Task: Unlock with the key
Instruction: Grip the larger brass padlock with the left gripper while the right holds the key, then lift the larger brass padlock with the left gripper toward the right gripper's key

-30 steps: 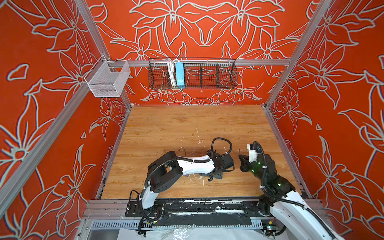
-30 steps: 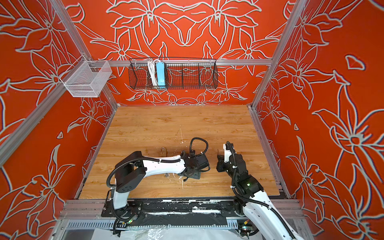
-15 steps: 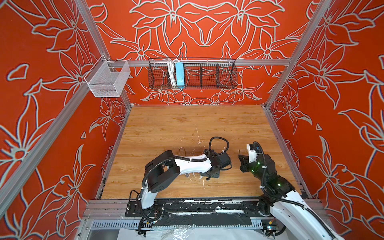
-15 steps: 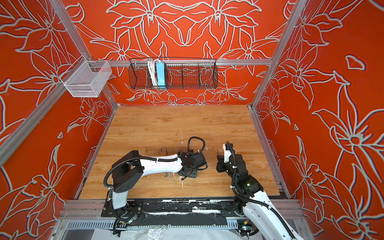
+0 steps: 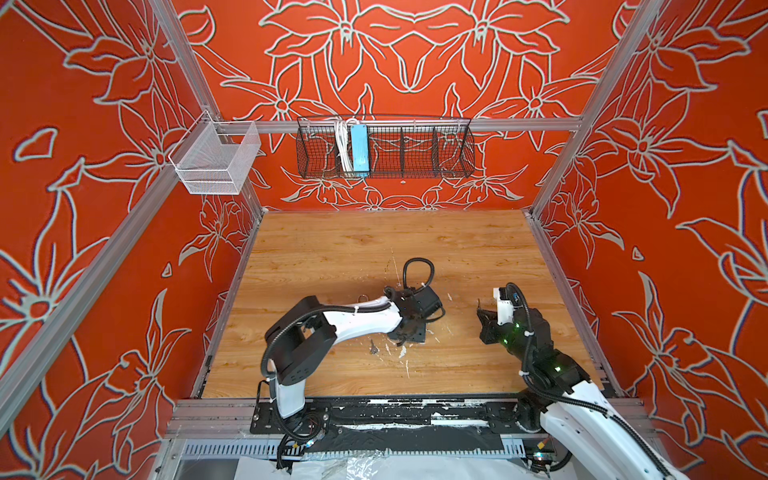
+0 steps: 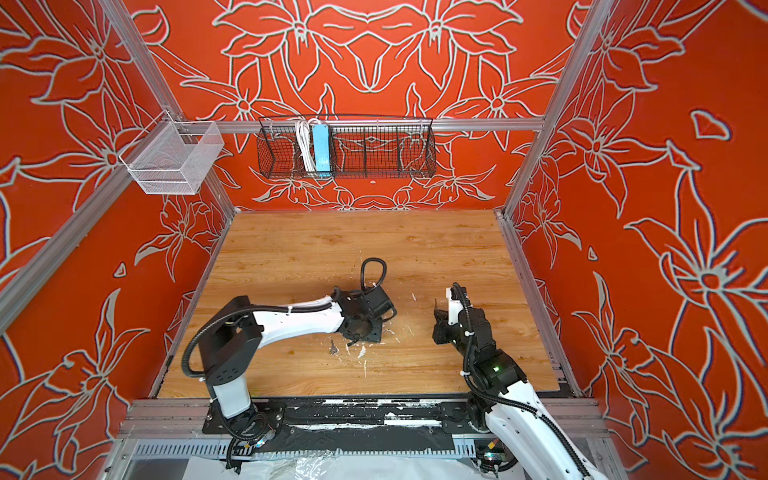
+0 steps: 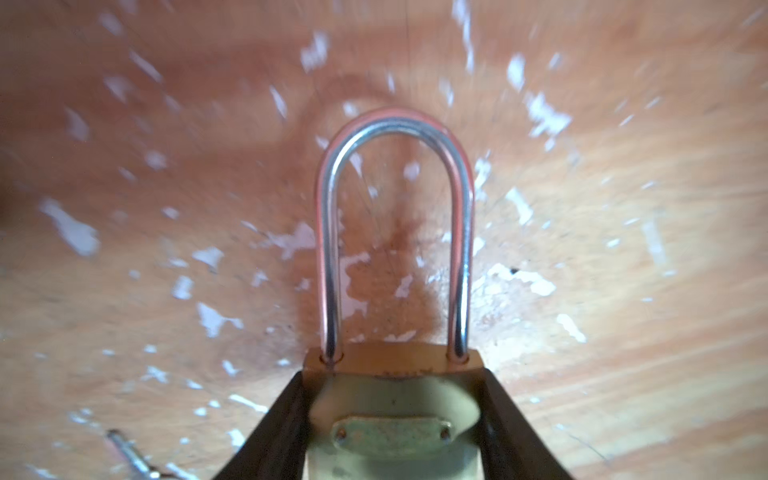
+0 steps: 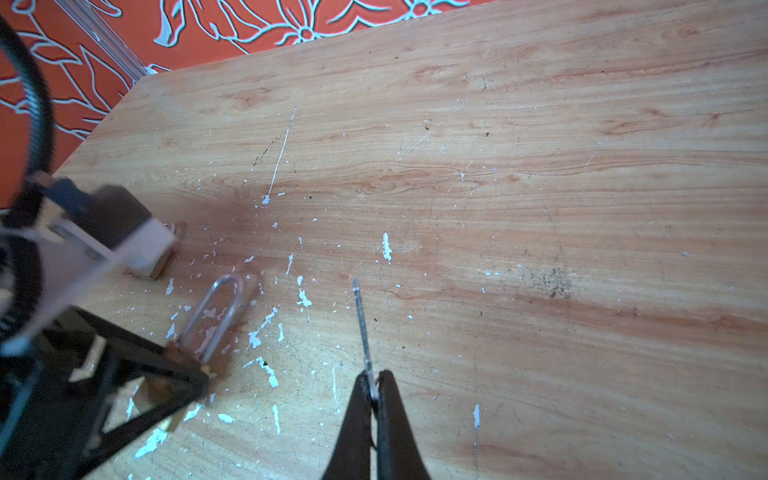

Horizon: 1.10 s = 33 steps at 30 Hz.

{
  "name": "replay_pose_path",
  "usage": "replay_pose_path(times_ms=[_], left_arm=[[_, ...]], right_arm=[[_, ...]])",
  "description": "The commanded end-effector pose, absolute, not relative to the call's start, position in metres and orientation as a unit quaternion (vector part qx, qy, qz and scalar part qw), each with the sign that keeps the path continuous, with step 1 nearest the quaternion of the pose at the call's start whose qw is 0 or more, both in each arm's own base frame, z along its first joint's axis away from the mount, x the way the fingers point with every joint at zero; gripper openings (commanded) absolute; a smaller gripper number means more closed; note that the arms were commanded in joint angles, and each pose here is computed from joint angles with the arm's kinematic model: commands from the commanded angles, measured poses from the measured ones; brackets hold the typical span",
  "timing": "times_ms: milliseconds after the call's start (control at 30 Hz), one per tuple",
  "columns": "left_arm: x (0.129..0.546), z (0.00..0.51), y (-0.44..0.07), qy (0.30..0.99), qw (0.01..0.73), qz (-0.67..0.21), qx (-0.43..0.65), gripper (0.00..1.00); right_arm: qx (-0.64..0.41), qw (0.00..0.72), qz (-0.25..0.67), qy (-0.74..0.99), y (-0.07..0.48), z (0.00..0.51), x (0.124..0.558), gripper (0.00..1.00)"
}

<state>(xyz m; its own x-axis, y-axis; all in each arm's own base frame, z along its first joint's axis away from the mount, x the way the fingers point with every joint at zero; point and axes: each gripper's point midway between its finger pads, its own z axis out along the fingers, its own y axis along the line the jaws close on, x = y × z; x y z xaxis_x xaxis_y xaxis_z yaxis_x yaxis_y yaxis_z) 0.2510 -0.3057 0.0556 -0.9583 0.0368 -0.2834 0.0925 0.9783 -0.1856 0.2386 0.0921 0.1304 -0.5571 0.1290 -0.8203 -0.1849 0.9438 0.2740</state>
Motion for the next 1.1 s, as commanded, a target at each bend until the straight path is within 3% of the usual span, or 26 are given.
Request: replay_pose_path(times_ms=[0,200,433,600,800,1067], left_arm=[[0.282,0.110,-0.318,0.958,0.224,-0.177,0.039,0.43],[0.301,0.147,-0.301,0.926,0.324,-0.183,0.062,0.42],[0.318,0.180,-0.267,0.880,0.421,-0.214,0.049,0.41],[0.333,0.176,-0.243,0.856,0.437,-0.275,0.003,0.41],[0.362,0.153,-0.228,0.823,0.428,-0.367,-0.073,0.38],[0.358,0.132,-0.252,0.805,0.417,-0.423,-0.014,0.30]], right_arm=[[-0.012,0.471,0.175,0.864,0.093,0.129,0.239,0.00],[-0.007,0.474,0.191,0.859,0.099,0.133,0.244,0.00],[-0.038,0.472,0.275,0.837,0.146,0.187,0.287,0.00],[-0.087,0.460,0.270,0.842,0.170,0.189,0.325,0.00],[-0.101,0.480,0.320,0.811,0.186,0.167,0.315,0.00],[-0.163,0.464,0.346,0.799,0.228,0.155,0.303,0.00]])
